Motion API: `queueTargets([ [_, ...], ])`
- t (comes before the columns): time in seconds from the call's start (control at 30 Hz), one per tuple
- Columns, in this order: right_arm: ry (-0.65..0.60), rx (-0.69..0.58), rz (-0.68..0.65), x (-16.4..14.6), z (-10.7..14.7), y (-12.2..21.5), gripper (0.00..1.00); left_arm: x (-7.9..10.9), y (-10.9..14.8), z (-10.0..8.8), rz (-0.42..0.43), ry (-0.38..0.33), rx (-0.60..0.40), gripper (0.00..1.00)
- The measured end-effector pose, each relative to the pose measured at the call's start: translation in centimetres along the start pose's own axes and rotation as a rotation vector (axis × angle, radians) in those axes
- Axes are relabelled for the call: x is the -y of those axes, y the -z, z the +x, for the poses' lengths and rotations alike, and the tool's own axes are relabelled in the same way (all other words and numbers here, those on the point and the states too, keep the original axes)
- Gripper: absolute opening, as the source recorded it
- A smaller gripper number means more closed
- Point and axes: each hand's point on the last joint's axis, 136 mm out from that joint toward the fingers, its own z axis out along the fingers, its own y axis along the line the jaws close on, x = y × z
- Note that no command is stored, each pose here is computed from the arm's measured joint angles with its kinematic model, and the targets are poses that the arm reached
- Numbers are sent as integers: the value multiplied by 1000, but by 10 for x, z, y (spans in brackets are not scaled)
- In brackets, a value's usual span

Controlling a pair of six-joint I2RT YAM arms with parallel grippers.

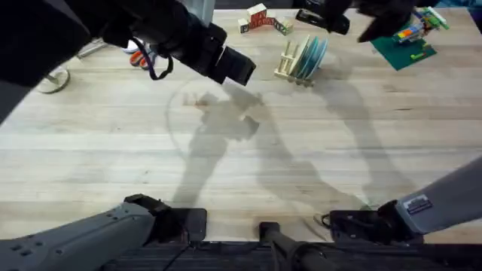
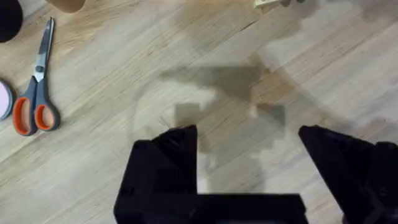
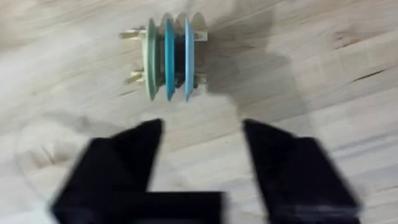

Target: Pick up the plates from the table one by one and place each into a slot on the dish rack.

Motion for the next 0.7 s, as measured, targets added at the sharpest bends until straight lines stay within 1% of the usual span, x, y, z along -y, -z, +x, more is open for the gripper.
queueTargets([
  [0.03,14,12,-9,1,1,8,825,0,0,0,0,0,0,993],
  [0.07,29,22,-17,1,3,15,946,0,0,0,0,0,0,993],
  [0.1,45,33,-23,1,5,23,982,0,0,0,0,0,0,993],
  [0.3,150,71,-25,3,31,61,995,0,0,0,0,0,0,993],
  [0.43,214,72,-11,7,51,79,996,0,0,0,1,0,-1,993],
  [0.57,258,85,-14,6,63,89,996,0,0,2,2,1,-10,993],
  [0.7,282,96,-2,10,77,87,996,1,0,4,3,2,-16,993],
])
